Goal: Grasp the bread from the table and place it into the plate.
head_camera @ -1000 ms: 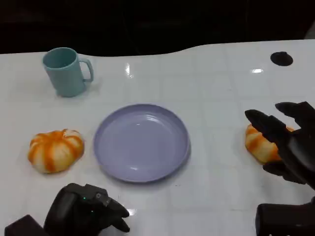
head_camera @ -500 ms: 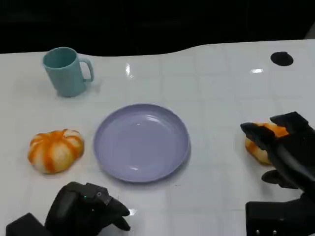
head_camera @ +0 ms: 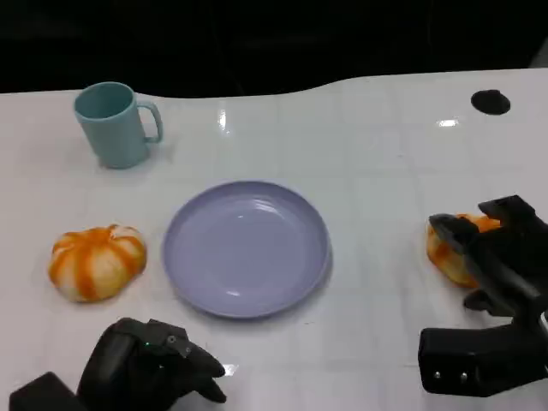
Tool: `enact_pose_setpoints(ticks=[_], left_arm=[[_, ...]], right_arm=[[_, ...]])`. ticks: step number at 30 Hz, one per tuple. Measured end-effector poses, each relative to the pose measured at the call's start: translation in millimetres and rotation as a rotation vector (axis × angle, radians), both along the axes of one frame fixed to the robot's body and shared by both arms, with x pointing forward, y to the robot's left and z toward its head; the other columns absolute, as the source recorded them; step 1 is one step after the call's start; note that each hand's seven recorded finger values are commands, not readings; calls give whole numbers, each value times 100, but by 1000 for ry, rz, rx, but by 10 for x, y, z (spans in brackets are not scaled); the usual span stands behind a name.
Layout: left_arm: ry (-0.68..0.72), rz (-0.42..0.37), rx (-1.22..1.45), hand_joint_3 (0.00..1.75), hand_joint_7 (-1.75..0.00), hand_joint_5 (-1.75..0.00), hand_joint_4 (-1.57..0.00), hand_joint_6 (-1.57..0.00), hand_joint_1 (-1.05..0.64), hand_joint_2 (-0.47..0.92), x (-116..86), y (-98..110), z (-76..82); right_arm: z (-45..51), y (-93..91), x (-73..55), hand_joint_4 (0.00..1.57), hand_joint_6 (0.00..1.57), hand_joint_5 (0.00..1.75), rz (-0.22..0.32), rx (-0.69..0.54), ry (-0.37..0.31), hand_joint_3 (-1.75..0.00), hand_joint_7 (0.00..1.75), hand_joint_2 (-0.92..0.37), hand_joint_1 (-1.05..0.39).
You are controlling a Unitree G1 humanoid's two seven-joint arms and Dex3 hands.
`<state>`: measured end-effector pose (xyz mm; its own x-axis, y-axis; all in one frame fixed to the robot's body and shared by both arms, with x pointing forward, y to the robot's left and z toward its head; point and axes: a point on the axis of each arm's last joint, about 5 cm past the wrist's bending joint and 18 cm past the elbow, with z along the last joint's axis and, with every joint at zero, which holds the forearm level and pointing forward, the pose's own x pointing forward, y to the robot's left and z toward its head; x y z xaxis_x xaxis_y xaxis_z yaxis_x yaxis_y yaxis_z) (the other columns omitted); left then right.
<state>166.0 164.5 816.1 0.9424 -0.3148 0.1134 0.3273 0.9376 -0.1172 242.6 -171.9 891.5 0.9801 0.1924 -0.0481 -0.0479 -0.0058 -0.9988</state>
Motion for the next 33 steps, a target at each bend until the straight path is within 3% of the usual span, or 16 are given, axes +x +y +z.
enact_pose_setpoints(ticks=[7, 13, 16, 17, 18, 19, 20, 23, 26, 27, 29, 30, 31, 33], left_arm=[[0, 1, -1, 0, -22, -64, -145, -157, -105, 90, -1, 3, -1], [-1, 0, -1, 0, -23, -64, -145, -157, -105, 90, -2, 2, 2], [-2, 0, 0, 0, -23, -64, -145, -157, -105, 90, -4, 2, 3], [-3, 0, 0, 0, -23, -64, -145, -157, -105, 90, -4, 2, 5], [-5, 0, 1, 0, -23, -64, -145, -157, -105, 90, -4, 3, 7], [-6, 0, 1, 0, -23, -64, -145, -157, -105, 90, -4, 3, 9], [-7, 0, 1, 0, -23, -64, -145, -157, -105, 90, -4, 3, 11], [-6, 1, 1, 0, -23, -64, -145, -157, -105, 91, -10, 5, 10], [-5, 2, 1, 0, -22, -64, -145, -157, -105, 91, -14, 7, 8], [-5, 2, 1, 0, -22, -64, -145, -157, -105, 91, -15, 7, 8], [-5, 1, 1, 1, -22, -64, -145, -157, -105, 91, -15, 6, 8], [-5, 1, 2, 1, -22, -64, -145, -157, -105, 92, -15, 5, 8], [-5, 0, 2, 1, -22, -64, -145, -157, -105, 92, -14, 4, 8], [-6, -2, 5, 0, -22, -64, -145, -157, -105, 91, -14, 2, 8]], right_arm=[[-125, -57, 65, 22, 38, 24, -42, -17, 39, -1, 1, -82, -41], [-162, -80, 189, 78, 69, 10, -33, -9, 33, 0, 3, -84, -31], [-161, -92, 240, 114, 95, 15, -16, 45, 44, 0, 6, -87, -18], [-158, -99, 252, 125, 104, 20, -9, 77, 40, 0, 8, -87, -15], [-157, -107, 259, 123, 112, 40, -8, 107, 36, 0, 6, -86, -12], [-157, -114, 264, 117, 121, 70, -4, 132, 29, 0, 5, -86, -9], [-163, -122, 263, 109, 130, 111, 1, 156, 20, 0, 4, -84, -7], [-201, -135, 243, 95, 139, 157, 40, 202, -25, -1, 4, -85, -5], [-210, -139, 235, 85, 146, 172, 59, 213, -48, -1, 10, -86, -2], [-209, -137, 234, 84, 140, 173, 60, 219, -52, -1, 26, -87, -2], [-211, -136, 229, 84, 103, 174, 63, 238, -58, -1, 99, -88, -1], [-213, -136, 225, 84, 95, 174, 65, 250, -60, -1, 115, -87, -1], [-213, -137, 222, 84, 90, 175, 65, 262, -62, -1, 123, -87, -2], [-213, -144, 212, 85, 95, 175, 67, 274, -68, -1, 105, -87, -2]])
